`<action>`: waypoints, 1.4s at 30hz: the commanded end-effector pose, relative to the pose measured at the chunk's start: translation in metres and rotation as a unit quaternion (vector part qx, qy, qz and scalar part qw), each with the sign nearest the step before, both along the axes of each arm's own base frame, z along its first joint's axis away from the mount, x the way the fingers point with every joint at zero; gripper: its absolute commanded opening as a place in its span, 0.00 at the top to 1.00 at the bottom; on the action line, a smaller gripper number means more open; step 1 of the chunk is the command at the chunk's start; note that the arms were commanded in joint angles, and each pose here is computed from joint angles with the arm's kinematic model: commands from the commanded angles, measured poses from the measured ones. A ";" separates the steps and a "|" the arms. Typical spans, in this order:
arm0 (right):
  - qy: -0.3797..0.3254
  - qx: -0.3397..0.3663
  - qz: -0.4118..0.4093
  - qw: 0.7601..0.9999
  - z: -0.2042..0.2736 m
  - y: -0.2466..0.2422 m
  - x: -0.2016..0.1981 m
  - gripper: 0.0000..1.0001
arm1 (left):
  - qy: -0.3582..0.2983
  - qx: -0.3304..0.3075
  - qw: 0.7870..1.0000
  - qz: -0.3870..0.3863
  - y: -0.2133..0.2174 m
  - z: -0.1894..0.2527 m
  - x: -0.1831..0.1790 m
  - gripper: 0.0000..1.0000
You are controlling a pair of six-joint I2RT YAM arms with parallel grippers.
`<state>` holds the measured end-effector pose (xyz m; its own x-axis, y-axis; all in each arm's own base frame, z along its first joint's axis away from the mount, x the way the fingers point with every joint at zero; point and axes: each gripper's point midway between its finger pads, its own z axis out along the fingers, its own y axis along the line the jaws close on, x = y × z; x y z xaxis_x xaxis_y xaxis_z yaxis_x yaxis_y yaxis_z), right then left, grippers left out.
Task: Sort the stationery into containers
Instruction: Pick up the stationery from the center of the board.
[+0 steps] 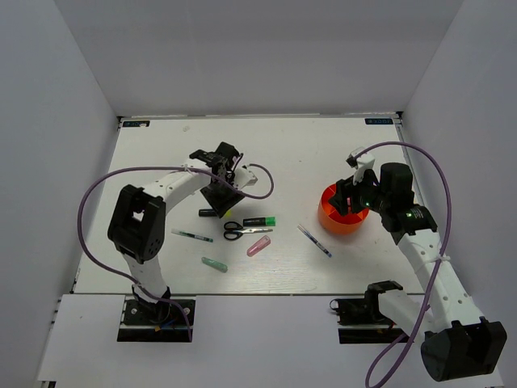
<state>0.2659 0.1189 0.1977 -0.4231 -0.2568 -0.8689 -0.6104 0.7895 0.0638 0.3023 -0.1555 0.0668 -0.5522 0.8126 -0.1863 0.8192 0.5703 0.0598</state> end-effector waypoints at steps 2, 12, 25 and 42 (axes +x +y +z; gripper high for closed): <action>-0.003 -0.001 0.007 1.000 0.001 0.001 -0.001 0.34 | -0.036 0.006 0.999 -0.030 -0.001 -0.003 0.022 0.33; -0.001 -0.008 -0.003 1.000 0.000 -0.004 0.001 0.34 | -0.005 -0.007 0.999 -0.040 -0.010 -0.034 0.018 0.33; -0.003 -0.008 -0.005 1.000 0.003 -0.005 0.002 0.33 | -0.022 0.007 0.999 -0.041 -0.007 -0.058 0.028 0.40; -0.004 -0.012 -0.014 1.000 0.001 -0.008 0.002 0.20 | -0.086 0.022 0.995 0.036 0.003 -0.041 0.061 0.98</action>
